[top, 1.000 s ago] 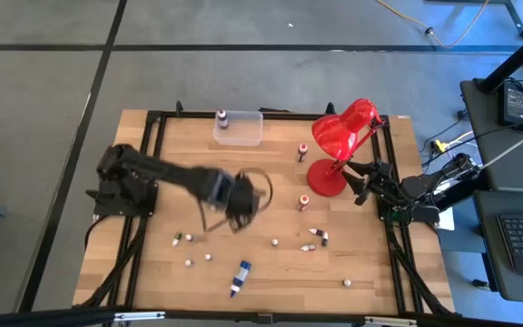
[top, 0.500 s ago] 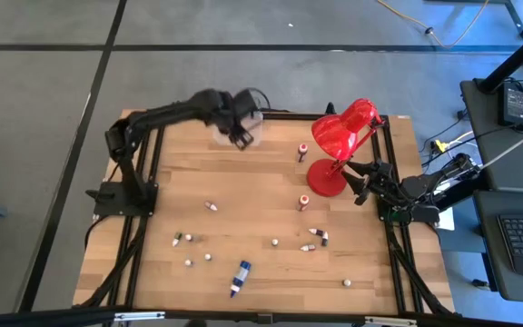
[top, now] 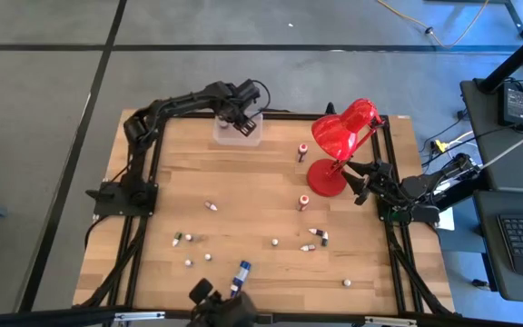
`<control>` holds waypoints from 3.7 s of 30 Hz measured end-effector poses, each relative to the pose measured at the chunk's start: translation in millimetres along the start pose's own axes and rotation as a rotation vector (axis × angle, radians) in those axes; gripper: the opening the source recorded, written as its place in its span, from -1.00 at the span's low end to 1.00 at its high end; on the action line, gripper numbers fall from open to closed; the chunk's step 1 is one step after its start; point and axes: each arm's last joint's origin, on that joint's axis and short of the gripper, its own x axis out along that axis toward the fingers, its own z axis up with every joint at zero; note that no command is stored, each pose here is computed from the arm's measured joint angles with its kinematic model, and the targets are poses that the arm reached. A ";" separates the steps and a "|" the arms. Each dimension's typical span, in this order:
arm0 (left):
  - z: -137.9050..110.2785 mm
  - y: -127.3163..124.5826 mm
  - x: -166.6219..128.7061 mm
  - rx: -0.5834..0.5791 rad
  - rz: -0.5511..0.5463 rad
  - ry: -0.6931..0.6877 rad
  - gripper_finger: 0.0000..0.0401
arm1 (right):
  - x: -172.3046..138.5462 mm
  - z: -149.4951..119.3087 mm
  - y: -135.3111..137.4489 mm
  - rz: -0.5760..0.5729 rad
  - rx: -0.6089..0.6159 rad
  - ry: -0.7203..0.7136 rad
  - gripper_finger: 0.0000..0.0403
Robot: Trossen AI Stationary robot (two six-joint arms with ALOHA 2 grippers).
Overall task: Pick & Place food coloring
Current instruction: Put the bottom large orange food coloring bottle into the transparent bin
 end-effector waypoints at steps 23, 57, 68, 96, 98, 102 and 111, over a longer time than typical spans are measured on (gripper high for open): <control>3.5 5.1 22.9 0.077 0.105 -0.016 -0.21 | 0.0 0.0 0.0 0.000 0.023 0.000 0.18; 1.2 8.3 25.0 0.420 0.137 0.035 -0.18 | 0.0 0.0 0.0 0.001 0.025 0.000 0.18; 1.2 8.7 25.1 0.411 0.135 0.035 -0.18 | 0.0 0.0 0.0 0.001 0.025 0.000 0.18; 2.2 13.9 24.6 0.408 0.269 0.038 0.12 | 0.0 0.1 0.1 0.002 0.025 0.000 0.18; 2.2 13.9 24.6 0.408 0.267 0.039 0.12 | 0.0 0.1 0.1 0.002 0.025 0.000 0.18; 2.0 13.3 24.4 0.409 0.266 0.038 0.12 | 0.0 0.0 0.1 0.002 0.025 0.000 0.18; 5.0 10.8 7.4 0.400 0.261 -0.003 0.12 | 0.0 0.0 0.1 0.002 0.024 0.000 0.18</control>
